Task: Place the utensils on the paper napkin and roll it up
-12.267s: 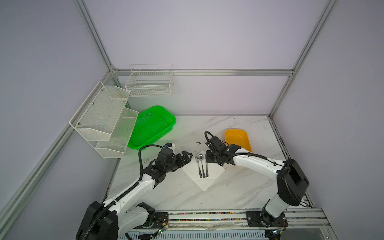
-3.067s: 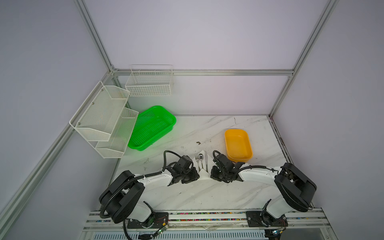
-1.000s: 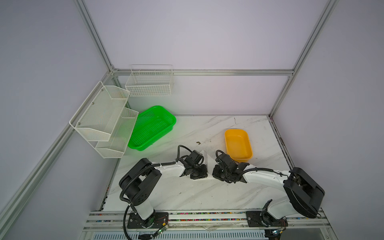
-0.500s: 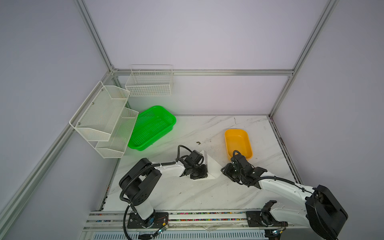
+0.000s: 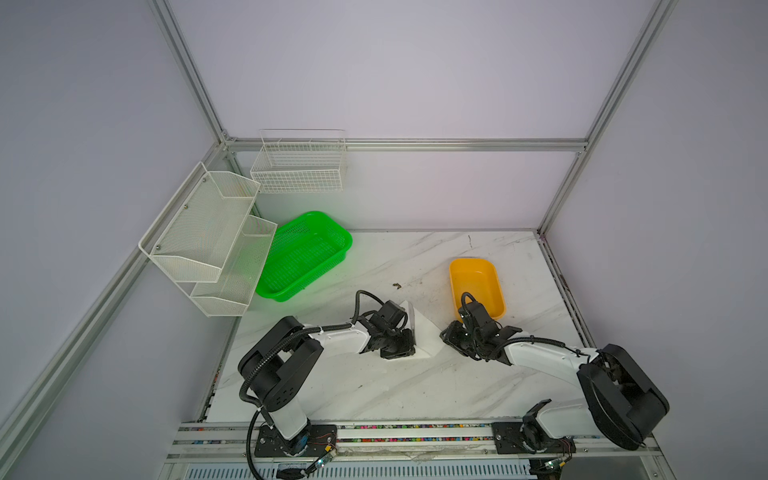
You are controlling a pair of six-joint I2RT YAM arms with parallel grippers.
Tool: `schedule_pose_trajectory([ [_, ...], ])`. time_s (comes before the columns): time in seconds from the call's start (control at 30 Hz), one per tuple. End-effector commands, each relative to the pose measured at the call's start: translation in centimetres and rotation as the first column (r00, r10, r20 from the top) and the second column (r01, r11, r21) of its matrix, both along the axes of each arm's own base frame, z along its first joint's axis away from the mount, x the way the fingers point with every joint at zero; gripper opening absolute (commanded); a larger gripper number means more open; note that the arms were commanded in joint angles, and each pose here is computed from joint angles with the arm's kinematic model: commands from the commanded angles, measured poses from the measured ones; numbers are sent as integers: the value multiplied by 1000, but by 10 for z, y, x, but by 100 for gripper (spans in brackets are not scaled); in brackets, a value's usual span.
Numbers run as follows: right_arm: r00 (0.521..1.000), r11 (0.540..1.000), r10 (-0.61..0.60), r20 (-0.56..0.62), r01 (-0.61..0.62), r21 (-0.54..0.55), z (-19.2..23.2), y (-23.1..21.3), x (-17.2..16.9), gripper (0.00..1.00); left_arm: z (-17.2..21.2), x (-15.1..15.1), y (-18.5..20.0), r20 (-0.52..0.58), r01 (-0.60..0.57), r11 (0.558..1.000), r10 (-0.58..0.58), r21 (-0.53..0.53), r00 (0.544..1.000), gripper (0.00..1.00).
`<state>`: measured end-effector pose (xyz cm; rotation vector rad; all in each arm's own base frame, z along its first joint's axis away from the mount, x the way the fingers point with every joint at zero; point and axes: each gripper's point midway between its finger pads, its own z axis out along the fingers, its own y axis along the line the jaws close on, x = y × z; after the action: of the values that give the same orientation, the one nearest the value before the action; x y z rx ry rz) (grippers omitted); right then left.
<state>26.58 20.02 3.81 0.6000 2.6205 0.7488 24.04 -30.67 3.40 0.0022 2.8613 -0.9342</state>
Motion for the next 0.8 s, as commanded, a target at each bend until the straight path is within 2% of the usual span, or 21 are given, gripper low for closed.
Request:
schedule_pose_trajectory([
  [0.0, 1000, 1000, 28, -4, -28, -11, -8, 2, 2, 44, 24, 16, -15, 73, 22, 999, -19, -40, 997, 13],
  [0.13, 999, 997, 16, -33, -18, -69, -21, -9, -6, 42, 26, 16, -15, 74, 23, 999, -20, -44, 997, 13],
  [0.2, 999, 998, 28, -39, -30, -54, -24, -9, -11, 42, 26, 16, -14, 78, 19, 999, -15, -41, 997, 13],
  [0.33, 995, 995, 89, -39, -87, 58, -26, 9, -21, 42, 25, 17, -13, 81, 13, 999, -10, -33, 997, 13],
  [0.5, 988, 969, 151, 19, -152, 193, -8, 33, -19, 44, 26, 18, -14, 85, 16, 999, -13, -36, 996, 13],
  [0.77, 991, 934, 126, 55, -137, 329, 4, 47, -23, 47, 25, 18, -14, 85, 15, 999, -12, -37, 996, 13],
])
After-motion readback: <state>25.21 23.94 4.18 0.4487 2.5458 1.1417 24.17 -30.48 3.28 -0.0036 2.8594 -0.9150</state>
